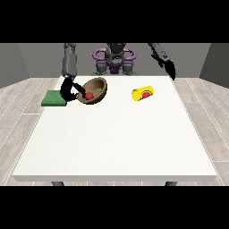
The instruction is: Pick the cup and pour the ball into the bowl, then pick the bowl and place it on the pad
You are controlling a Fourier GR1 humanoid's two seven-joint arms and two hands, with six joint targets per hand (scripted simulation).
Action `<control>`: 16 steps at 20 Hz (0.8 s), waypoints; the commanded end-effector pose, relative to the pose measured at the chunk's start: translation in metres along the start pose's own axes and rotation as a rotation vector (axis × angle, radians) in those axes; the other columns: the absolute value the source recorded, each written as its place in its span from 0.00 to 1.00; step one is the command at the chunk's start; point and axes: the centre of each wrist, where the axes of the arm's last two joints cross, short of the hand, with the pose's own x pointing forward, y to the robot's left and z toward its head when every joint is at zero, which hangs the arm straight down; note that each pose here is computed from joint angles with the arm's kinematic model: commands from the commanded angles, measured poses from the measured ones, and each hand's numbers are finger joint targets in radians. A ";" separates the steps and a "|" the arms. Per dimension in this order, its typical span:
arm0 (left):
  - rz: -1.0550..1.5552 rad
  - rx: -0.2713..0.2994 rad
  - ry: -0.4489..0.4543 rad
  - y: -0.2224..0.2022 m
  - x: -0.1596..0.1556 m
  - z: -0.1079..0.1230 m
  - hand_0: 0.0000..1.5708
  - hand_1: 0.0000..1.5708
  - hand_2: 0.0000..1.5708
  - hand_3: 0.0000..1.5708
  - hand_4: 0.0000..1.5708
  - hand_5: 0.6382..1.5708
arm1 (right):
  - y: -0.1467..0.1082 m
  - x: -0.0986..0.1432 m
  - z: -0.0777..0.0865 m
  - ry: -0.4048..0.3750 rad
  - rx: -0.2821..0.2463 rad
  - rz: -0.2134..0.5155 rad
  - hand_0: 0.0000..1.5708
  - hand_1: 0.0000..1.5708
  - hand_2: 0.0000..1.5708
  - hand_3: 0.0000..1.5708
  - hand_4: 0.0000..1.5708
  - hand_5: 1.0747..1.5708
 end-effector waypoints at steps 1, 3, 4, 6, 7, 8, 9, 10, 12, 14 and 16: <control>0.031 0.063 0.140 0.009 -0.026 0.029 0.00 0.00 0.00 0.00 0.00 0.09 | -0.031 0.022 -0.010 0.123 0.082 0.204 1.00 1.00 1.00 1.00 0.82 0.98; 0.016 0.057 0.202 -0.009 -0.038 0.049 0.00 0.00 0.00 0.00 0.00 0.09 | -0.061 0.031 -0.014 0.086 0.104 0.366 1.00 1.00 1.00 1.00 0.90 0.98; 0.043 0.077 0.229 -0.014 -0.041 0.053 0.00 0.00 0.00 0.00 0.00 0.09 | -0.064 0.054 -0.019 0.063 0.102 0.420 1.00 1.00 1.00 1.00 0.97 0.99; 0.043 0.096 0.262 0.009 -0.047 0.066 0.00 0.00 0.00 0.00 0.00 0.10 | -0.096 0.075 -0.024 0.036 0.139 0.528 1.00 1.00 1.00 1.00 1.00 1.00; 0.017 0.150 0.259 0.006 -0.052 0.075 0.00 0.00 0.00 0.00 0.00 0.10 | -0.105 0.093 -0.025 0.012 0.160 0.552 1.00 1.00 1.00 1.00 1.00 0.98; 0.028 0.161 0.311 0.008 -0.056 0.085 0.00 0.00 0.00 0.00 0.00 0.10 | -0.108 0.100 -0.024 0.002 0.196 0.582 1.00 1.00 1.00 1.00 1.00 0.97; 0.020 0.191 0.291 0.023 -0.055 0.088 0.00 0.00 0.00 0.00 0.00 0.10 | -0.107 0.091 -0.022 -0.023 0.219 0.574 1.00 1.00 1.00 1.00 1.00 0.97; 0.011 0.203 0.269 0.030 -0.054 0.086 0.00 0.00 0.00 0.00 0.00 0.09 | -0.094 0.119 -0.024 -0.061 0.192 0.524 1.00 1.00 1.00 1.00 1.00 0.90; -0.012 0.217 0.219 0.039 -0.047 0.077 0.00 0.00 0.00 0.00 0.00 0.08 | -0.119 0.129 -0.028 -0.073 0.169 0.523 1.00 1.00 1.00 1.00 1.00 0.90; -0.031 0.224 0.180 0.054 -0.053 0.096 0.00 0.00 0.00 0.00 0.00 0.09 | -0.120 0.137 -0.029 -0.096 0.134 0.502 1.00 1.00 1.00 1.00 1.00 0.90; -0.062 0.306 0.089 0.084 -0.049 0.089 0.00 0.00 0.00 0.00 0.00 0.04 | -0.145 0.144 -0.031 -0.181 0.087 0.487 1.00 1.00 1.00 1.00 1.00 0.90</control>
